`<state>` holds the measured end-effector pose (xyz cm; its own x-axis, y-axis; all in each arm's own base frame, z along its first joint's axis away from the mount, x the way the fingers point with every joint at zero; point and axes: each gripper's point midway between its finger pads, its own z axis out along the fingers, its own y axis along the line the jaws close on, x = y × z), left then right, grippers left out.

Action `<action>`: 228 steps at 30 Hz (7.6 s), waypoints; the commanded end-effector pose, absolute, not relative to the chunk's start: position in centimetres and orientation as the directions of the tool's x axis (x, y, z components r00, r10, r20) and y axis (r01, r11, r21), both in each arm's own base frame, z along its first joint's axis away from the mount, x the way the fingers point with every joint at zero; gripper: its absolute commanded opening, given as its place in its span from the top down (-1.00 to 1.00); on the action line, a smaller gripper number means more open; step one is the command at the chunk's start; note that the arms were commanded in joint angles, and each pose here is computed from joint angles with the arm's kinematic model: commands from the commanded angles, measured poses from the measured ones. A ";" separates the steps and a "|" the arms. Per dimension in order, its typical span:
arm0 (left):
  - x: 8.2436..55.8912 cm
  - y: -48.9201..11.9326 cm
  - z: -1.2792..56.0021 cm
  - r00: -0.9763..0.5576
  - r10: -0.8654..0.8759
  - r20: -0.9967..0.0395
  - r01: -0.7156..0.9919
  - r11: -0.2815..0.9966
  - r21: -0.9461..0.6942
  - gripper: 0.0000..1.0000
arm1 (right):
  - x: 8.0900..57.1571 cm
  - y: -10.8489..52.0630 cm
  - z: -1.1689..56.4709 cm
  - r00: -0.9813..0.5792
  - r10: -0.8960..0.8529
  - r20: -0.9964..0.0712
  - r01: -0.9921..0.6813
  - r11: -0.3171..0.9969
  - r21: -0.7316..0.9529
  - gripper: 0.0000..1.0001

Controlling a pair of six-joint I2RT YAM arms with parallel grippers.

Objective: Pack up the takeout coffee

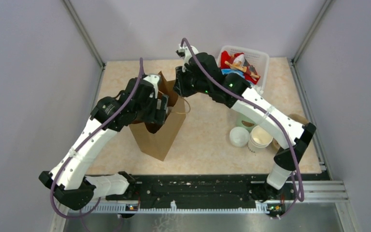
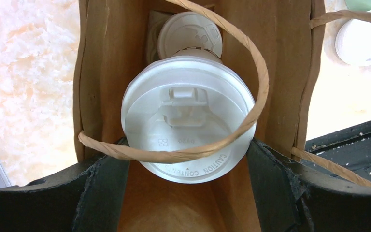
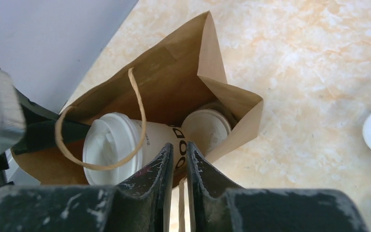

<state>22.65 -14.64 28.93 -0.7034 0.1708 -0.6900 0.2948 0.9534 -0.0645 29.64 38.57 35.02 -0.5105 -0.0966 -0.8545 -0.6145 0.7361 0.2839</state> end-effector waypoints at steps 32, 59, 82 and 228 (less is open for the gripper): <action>22.3 -14.2 28.7 -0.723 0.067 -0.687 0.199 0.973 -0.114 -0.05 | 35.7 39.7 35.1 -0.109 -0.486 -0.867 -0.872 0.466 -0.152 -0.40; 21.5 -13.7 28.8 -0.740 0.093 -0.666 0.210 0.973 -0.097 -0.04 | 36.6 42.4 32.6 0.052 -0.599 -0.799 -0.845 0.400 -0.355 0.09; 21.1 -14.3 28.5 -0.754 0.110 -0.648 0.239 0.964 -0.116 0.01 | 35.3 38.8 41.3 0.095 -0.491 -0.866 -0.725 0.562 -0.398 1.00; 28.8 -17.6 35.4 -0.459 0.265 -0.848 0.450 0.892 0.035 0.14 | 32.5 28.4 38.1 -0.724 0.565 -0.395 0.052 0.616 0.786 1.00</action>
